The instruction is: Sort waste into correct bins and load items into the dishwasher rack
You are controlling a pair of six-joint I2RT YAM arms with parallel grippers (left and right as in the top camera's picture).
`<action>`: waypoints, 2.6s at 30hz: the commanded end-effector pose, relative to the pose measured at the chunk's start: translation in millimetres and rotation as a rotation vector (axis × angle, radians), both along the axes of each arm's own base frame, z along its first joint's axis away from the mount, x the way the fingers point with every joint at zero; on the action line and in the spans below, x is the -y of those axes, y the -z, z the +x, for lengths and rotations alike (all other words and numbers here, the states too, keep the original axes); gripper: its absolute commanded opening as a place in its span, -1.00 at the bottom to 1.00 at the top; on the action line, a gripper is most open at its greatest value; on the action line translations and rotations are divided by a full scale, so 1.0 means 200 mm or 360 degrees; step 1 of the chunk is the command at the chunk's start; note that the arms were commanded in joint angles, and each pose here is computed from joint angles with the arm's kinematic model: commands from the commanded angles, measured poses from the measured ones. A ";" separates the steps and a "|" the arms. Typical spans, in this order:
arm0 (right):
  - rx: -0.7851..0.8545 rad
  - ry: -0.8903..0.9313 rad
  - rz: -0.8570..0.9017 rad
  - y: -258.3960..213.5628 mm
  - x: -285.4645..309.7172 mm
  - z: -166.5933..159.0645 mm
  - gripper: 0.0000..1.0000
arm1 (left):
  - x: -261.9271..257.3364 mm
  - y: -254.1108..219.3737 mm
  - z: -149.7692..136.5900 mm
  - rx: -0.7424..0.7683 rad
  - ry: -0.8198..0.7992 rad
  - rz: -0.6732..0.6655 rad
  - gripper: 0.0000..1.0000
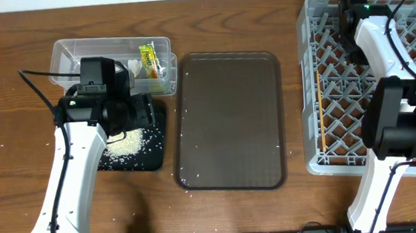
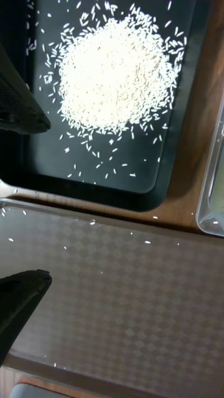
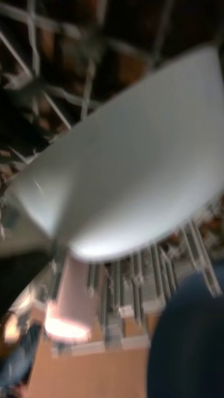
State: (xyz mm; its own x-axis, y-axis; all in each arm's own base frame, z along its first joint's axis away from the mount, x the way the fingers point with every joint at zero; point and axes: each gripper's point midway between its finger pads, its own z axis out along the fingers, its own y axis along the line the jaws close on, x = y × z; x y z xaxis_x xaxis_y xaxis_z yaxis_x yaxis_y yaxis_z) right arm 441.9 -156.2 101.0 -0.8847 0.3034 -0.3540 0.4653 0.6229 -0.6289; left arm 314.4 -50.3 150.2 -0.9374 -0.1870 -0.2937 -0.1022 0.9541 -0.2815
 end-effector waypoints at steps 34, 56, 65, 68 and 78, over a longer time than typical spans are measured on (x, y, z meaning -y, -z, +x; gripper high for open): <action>0.0539 -0.0760 0.1331 -0.35 -0.70 -0.21 0.98 | -0.21 -0.09 -0.33 0.0481 -0.0036 0.0254 0.73; 0.0888 -0.0826 0.1065 -0.21 -0.70 -0.95 0.99 | -0.20 -0.23 -0.47 0.0907 -0.0108 0.0239 0.90; 0.0638 -0.0716 0.1157 -0.08 -0.72 -1.12 0.98 | -0.20 -0.23 -0.47 0.0907 -0.0108 0.0239 0.91; 0.0626 -0.0712 0.1161 -0.08 -0.72 -1.13 0.98 | -0.20 -0.23 -0.47 0.0907 -0.0108 0.0239 0.91; 0.0808 -0.0864 0.1144 -0.19 -0.77 -1.10 0.99 | -0.20 -0.23 -0.47 0.0907 -0.0108 0.0239 0.91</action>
State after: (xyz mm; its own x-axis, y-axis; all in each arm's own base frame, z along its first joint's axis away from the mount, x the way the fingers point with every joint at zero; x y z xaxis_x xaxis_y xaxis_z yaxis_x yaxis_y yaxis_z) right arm 220.2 -10.4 127.8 -0.7991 0.2217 -0.5588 0.1657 0.9747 0.1497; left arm 221.1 -9.6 196.3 -0.6136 -0.1629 -0.7726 -0.0399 0.9836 -0.1757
